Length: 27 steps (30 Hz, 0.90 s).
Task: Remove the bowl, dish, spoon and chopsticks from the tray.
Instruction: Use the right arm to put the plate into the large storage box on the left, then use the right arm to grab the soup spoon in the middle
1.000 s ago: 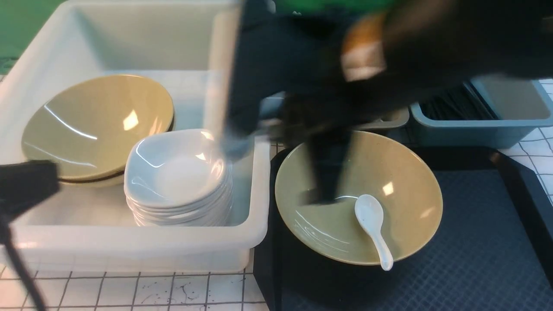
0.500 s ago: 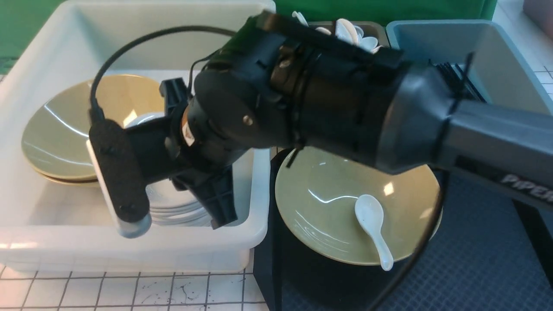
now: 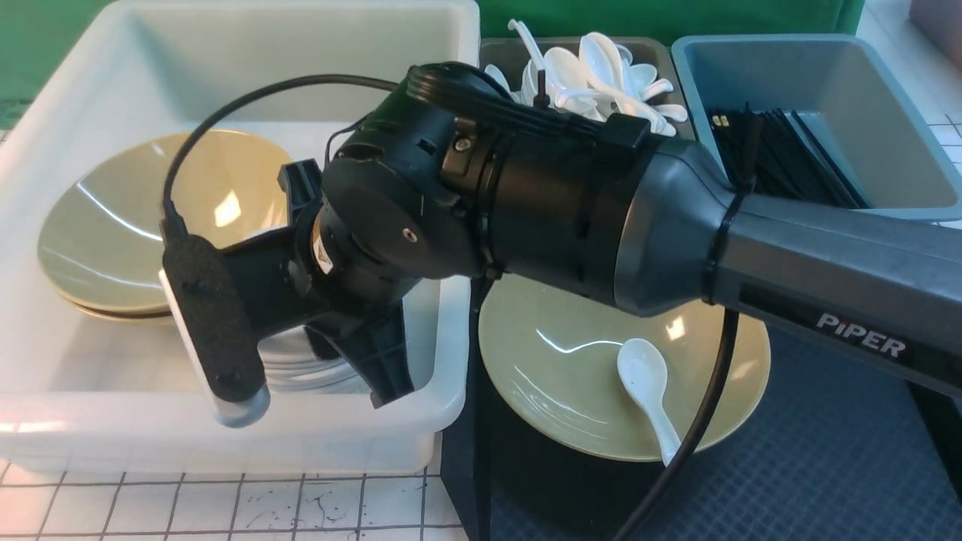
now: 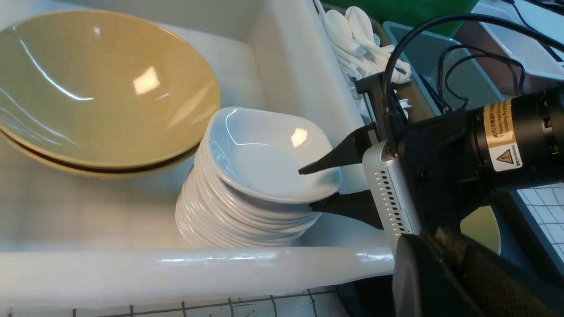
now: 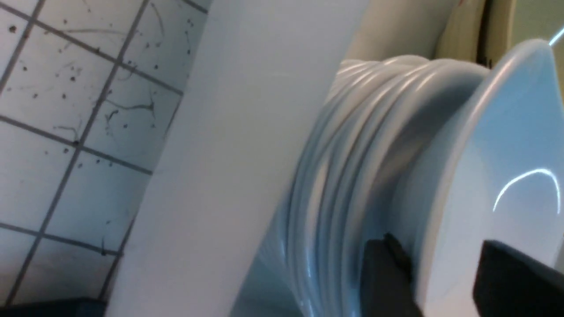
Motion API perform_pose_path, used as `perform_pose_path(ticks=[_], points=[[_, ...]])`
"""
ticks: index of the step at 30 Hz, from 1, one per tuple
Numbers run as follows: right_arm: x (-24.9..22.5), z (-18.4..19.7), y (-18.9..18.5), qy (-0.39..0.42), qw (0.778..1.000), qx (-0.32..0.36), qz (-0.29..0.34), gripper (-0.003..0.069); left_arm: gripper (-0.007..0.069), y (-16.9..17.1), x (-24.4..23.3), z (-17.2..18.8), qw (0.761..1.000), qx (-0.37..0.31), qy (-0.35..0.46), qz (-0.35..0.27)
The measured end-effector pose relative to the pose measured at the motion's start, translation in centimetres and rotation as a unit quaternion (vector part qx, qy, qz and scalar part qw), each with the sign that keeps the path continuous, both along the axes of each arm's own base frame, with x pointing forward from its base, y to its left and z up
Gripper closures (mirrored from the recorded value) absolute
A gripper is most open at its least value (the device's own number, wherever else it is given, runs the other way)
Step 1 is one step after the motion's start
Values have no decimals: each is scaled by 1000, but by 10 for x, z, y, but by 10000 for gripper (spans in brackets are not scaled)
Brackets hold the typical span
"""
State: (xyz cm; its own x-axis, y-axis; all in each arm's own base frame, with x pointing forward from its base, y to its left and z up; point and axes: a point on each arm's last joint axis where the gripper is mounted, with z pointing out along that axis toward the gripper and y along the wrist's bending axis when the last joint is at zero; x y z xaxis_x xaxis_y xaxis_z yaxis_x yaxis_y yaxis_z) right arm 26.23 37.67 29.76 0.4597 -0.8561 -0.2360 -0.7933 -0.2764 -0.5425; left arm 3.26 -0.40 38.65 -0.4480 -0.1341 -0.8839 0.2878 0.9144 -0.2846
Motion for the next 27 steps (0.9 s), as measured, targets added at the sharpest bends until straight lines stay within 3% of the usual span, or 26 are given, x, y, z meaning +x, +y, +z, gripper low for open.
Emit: perform_pose_path(ticks=[3,7,13,15,21,23,26,27], points=[[-4,4,-6,11,1000,-18,-4,215,626,-1,0,1,1000,-4,-2,-4],[-15,28,-19,31,999,-23,-31,135,626,-3,0,3,1000,-14,-12,-15],[-37,84,-66,80,985,-16,-153,151,626,-10,-1,7,998,-32,-27,-45],[-35,99,-83,90,973,25,-212,188,626,-16,1,8,997,-32,-27,-66],[-23,114,-141,123,912,96,-380,345,626,-43,21,6,991,-12,2,-133],[-21,110,-159,142,878,113,-442,385,626,-50,28,4,989,-6,14,-147],[-21,98,-187,172,811,136,-542,412,626,-60,39,0,986,12,28,-161],[-22,93,-192,177,802,134,-555,411,626,-63,42,-1,986,16,31,-163]])
